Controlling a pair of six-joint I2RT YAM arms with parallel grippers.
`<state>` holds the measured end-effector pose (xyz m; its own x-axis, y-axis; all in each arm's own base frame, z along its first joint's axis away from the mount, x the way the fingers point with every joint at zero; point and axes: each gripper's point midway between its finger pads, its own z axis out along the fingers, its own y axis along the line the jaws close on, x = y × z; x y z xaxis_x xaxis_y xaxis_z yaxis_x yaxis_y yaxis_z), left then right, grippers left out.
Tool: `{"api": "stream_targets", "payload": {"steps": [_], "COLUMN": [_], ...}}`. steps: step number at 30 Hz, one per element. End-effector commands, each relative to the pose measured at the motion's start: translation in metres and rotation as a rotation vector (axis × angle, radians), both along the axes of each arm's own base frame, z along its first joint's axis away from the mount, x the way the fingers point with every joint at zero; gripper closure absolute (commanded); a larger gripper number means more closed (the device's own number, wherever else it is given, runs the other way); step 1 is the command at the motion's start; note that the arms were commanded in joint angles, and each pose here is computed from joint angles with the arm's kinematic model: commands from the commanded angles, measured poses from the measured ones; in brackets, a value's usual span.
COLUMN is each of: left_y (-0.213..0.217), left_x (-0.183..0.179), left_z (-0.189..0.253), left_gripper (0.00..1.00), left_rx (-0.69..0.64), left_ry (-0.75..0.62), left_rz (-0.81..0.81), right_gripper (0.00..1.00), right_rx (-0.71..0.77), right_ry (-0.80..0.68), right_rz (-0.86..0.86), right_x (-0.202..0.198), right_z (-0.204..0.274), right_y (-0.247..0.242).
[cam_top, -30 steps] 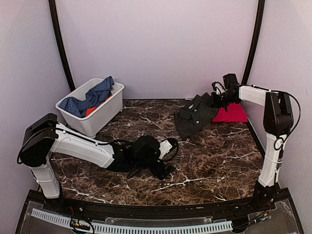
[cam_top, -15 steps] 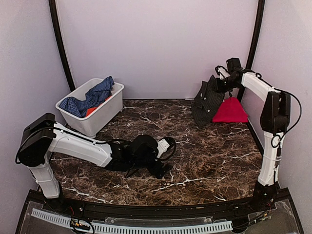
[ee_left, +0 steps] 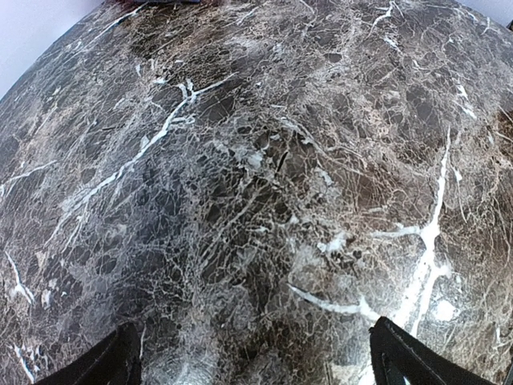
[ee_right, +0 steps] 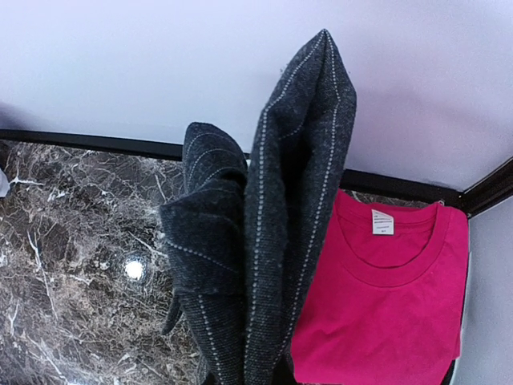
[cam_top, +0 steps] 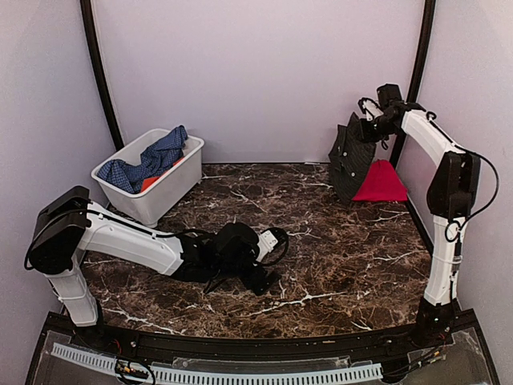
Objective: Fold and stack the mixed laundry pile
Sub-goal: Place the square-folded shirt at the corner of the board.
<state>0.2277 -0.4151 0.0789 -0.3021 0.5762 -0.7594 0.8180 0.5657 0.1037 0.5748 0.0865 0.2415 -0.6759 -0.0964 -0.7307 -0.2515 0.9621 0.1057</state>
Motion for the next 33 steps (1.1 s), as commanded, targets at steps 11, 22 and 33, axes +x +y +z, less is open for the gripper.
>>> {"api": "stream_targets", "payload": {"steps": [11,22,33], "left_y": [0.004,0.006,0.004], "left_x": [0.003,0.005,0.008], "left_z": [0.009,0.004,-0.001], "left_gripper": [0.01,0.01,0.01], "left_rx": [0.012,0.044,0.055], "left_ry": [-0.024,-0.018,-0.005], "left_rz": [-0.003,0.004,0.006], "right_gripper": [1.0,1.0,0.96], "right_rx": [-0.005,-0.058,-0.113], "right_ry": [-0.079,-0.072,-0.027], "right_rz": [-0.038,-0.077,-0.147], "right_x": [0.021,0.047,0.058], "right_z": [0.015,-0.032,-0.089], "right_y": [-0.043,-0.091,-0.126]}}
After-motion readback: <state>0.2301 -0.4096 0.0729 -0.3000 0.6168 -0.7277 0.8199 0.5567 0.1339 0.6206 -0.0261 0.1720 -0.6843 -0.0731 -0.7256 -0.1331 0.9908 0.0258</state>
